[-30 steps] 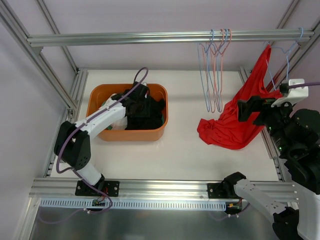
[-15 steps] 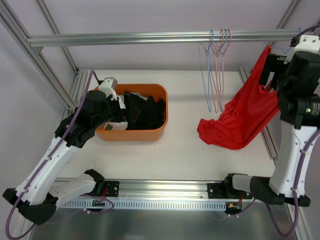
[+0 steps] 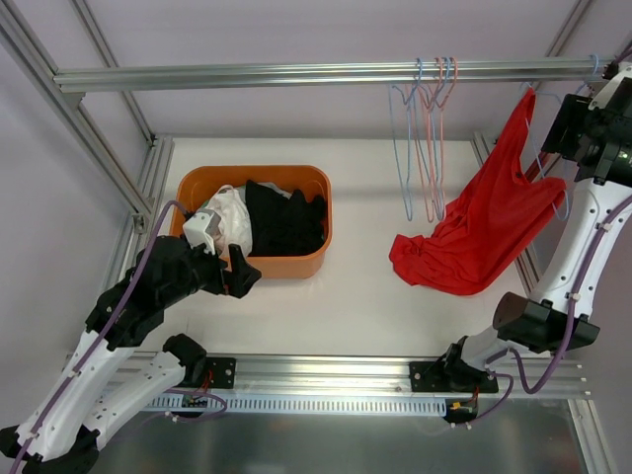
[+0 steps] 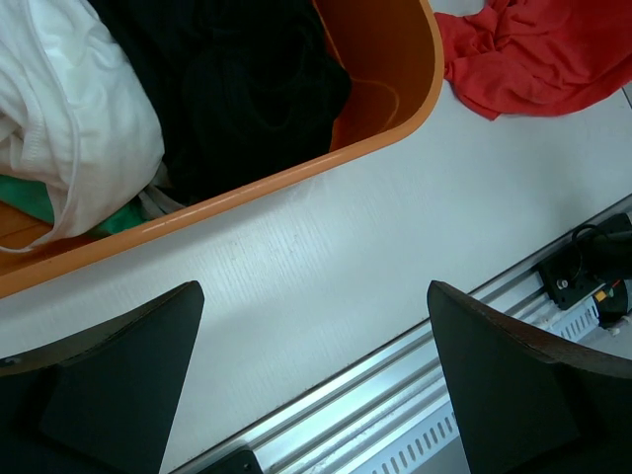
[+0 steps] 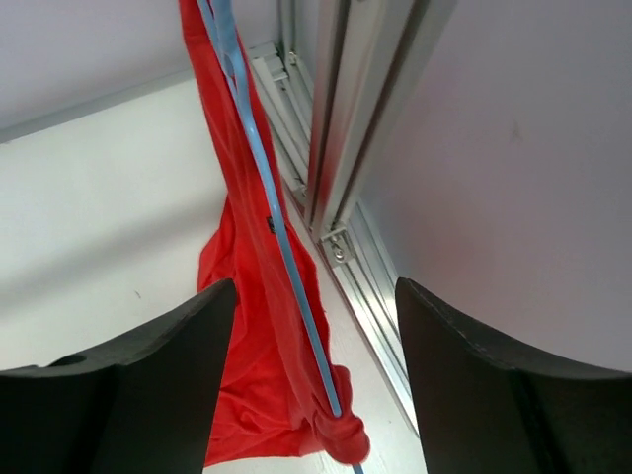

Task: Remove the tank top from the hanger

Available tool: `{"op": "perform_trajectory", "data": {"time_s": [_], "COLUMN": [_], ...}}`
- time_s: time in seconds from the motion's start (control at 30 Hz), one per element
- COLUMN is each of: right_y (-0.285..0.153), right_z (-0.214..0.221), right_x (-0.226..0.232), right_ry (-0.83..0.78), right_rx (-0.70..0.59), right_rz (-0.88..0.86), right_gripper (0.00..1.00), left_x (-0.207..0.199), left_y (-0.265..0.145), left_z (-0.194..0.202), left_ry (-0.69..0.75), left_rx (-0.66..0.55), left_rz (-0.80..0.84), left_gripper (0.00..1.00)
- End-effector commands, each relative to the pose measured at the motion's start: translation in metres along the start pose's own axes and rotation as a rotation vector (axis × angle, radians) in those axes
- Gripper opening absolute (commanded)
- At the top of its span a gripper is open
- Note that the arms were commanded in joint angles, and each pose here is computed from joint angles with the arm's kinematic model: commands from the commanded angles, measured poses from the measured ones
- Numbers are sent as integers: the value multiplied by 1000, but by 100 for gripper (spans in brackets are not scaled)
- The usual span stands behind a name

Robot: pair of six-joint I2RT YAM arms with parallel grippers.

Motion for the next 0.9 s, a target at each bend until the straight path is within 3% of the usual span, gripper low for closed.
{"op": "perform_trajectory", "data": {"time_s": [0.0,0.37,0.53,0.6,0.63,0.87], "right_y": [3,14,13,11,9,-12], "right_z": [-22,-16,-19,-20,-21,-34], "right_x": [8,33,34,35,35,51], "right_ry": [8,21,24,20,19,-4], "right_rx": [-115,-128,-154,-159,-163,-255], "right_rz": [-124,-281,-274,-279,-277,-340], "right_gripper": [68,31,25,19,11,0], "left_x": [1,-6,-6,-6,-6,-6], "left_y": [4,5,5,5,5,8], "left_z": [0,4,5,5,4,5], "left_ry": [27,45,48,49,48,47], "left_rx": [-2,33,34,37,34,47], "left_rz": [4,57,61,61,61,56], "left_gripper": [99,99,99,99,99,99]}}
Point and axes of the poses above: each gripper's point midway between its finger pads, its own y axis out along the fingers, its own x axis along the line the jaws close on, z = x × y, the point moved 4 cm from there along -y, back along the fingers, and after that the axes turned 13 degrees about -y, right-handed, at the moved point
